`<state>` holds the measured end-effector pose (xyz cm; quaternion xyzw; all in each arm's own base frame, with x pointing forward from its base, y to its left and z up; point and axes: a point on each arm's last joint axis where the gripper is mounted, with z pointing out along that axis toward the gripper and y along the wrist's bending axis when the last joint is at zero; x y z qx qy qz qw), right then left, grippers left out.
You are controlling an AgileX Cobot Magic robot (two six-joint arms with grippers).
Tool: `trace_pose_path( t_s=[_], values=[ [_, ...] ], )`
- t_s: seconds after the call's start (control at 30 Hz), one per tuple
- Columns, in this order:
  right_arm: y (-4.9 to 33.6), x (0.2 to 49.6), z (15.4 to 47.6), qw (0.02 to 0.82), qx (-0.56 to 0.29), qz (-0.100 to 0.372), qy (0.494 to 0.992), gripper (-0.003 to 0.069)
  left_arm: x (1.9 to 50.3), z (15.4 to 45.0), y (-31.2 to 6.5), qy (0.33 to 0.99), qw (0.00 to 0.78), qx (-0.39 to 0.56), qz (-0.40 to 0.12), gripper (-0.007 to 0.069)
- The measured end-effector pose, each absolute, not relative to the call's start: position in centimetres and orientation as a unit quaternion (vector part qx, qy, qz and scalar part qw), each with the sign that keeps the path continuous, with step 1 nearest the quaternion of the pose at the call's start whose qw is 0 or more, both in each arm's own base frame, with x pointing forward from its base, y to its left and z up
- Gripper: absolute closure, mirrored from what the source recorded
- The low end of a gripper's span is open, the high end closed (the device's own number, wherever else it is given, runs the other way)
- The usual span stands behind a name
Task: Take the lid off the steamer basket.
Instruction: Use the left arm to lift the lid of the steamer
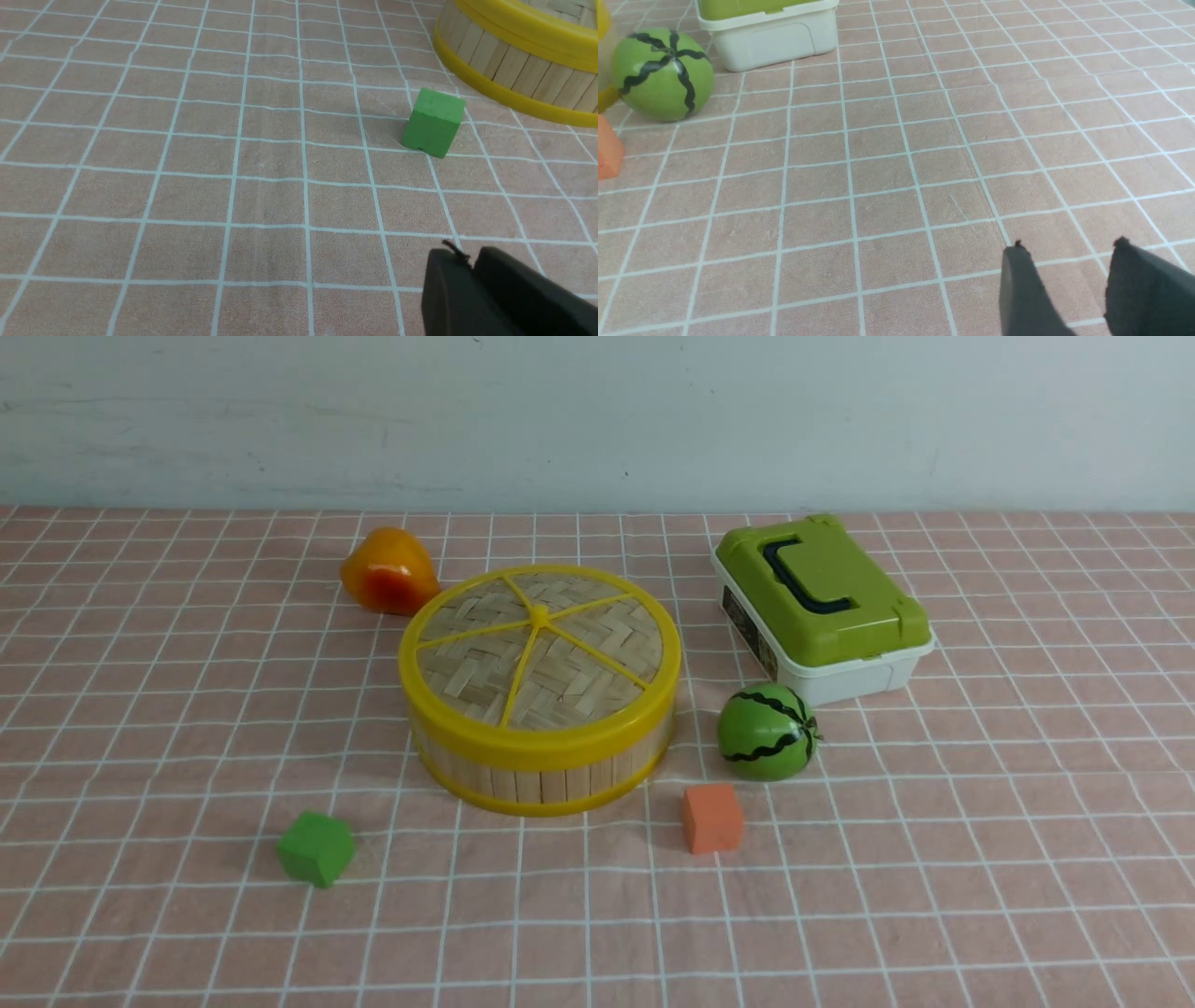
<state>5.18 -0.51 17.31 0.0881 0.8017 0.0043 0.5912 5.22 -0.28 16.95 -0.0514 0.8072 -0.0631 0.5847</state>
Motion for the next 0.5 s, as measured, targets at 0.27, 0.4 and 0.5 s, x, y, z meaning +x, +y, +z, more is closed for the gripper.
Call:
trace_pose_path(
  t_s=[0.27, 0.4, 0.5],
  values=[
    [-0.51, 5.18, 17.31, 0.591, 0.088, 0.004, 0.802, 0.0417, 5.22, 16.95, -0.28, 0.807, 0.585, -0.051, -0.063, 0.055],
    [-0.51, 5.18, 17.31, 0.591, 0.088, 0.004, 0.802, 0.0417, 5.22, 16.95, -0.28, 0.807, 0.585, -0.051, -0.063, 0.0543],
    [-0.51, 5.18, 17.31, 0.591, 0.088, 0.004, 0.802, 0.0417, 5.22, 16.95, -0.28, 0.807, 0.585, -0.051, -0.063, 0.054]
  ],
)
